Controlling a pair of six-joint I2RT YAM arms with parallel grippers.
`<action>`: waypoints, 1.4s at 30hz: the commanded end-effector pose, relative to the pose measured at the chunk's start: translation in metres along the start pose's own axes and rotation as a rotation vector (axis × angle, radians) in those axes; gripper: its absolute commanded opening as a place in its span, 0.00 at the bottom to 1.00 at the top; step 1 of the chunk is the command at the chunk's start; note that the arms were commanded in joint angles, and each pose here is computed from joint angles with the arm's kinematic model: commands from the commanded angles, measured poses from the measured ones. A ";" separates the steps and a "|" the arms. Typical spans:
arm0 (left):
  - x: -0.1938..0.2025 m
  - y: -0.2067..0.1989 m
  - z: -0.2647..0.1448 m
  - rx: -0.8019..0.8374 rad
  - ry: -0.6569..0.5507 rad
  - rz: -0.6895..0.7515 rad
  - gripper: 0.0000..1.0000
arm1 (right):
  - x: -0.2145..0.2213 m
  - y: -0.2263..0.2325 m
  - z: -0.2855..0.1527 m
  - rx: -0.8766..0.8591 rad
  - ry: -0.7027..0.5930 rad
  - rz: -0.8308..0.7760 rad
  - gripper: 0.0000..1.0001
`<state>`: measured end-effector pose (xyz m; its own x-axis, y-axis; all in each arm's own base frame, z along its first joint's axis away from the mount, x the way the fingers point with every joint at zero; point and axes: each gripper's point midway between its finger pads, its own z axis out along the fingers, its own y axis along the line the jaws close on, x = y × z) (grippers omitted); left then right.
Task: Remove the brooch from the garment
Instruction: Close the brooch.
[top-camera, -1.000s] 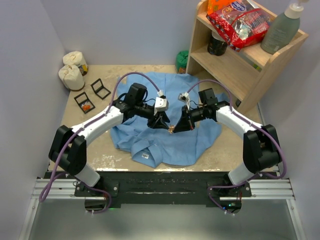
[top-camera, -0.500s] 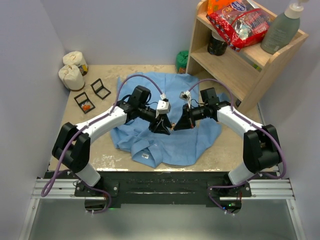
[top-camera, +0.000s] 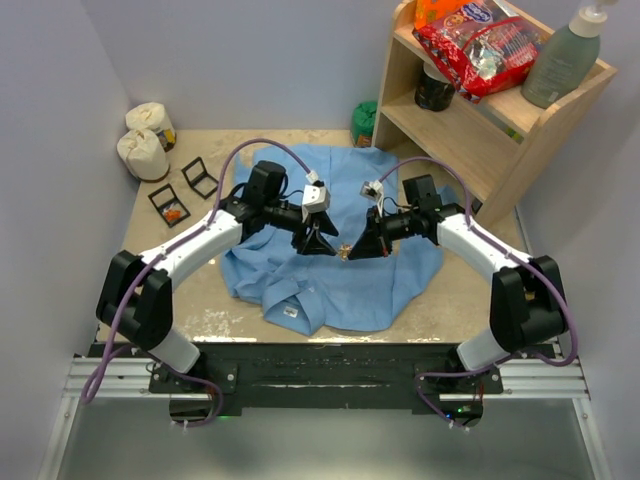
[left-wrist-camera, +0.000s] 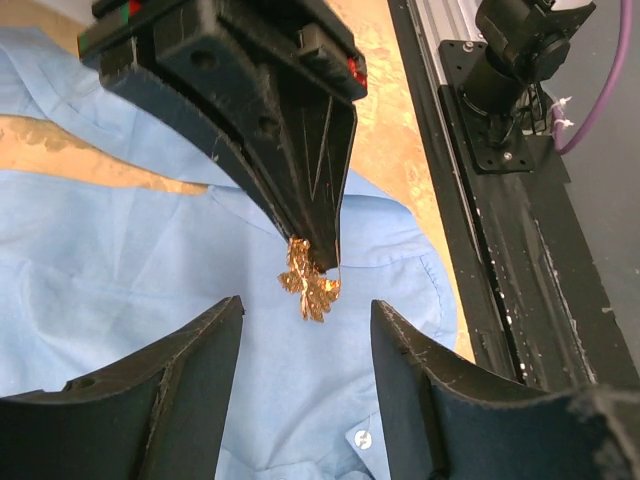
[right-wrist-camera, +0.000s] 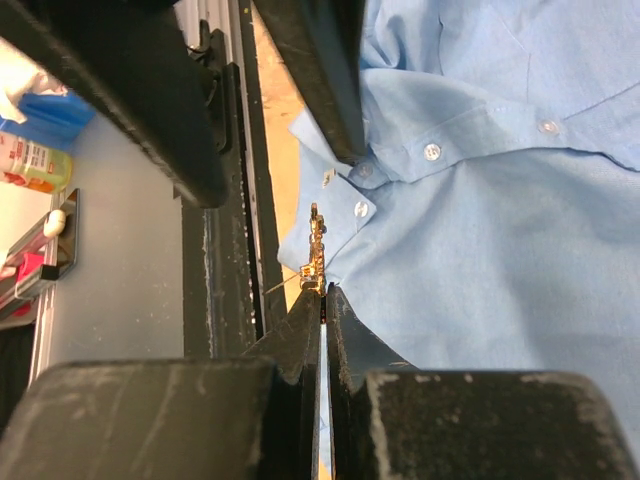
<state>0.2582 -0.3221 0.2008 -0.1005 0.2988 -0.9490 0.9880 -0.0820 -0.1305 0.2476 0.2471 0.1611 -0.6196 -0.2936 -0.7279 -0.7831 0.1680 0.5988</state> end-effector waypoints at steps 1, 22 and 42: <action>-0.003 -0.002 0.000 0.014 -0.024 -0.024 0.59 | -0.011 0.010 -0.005 -0.004 -0.029 -0.050 0.00; 0.003 -0.011 0.028 0.074 -0.022 -0.089 0.58 | -0.010 0.002 -0.003 0.020 -0.028 -0.041 0.00; 0.002 -0.010 0.035 0.049 -0.024 -0.104 0.53 | -0.011 0.003 -0.004 0.026 -0.036 -0.049 0.00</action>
<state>0.2462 -0.3519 0.1813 -0.2196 0.3096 -0.9251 0.9622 -0.0880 -0.2579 0.2518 0.2470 0.1655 -0.6069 -0.2822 -0.7430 -0.7945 0.1882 0.5774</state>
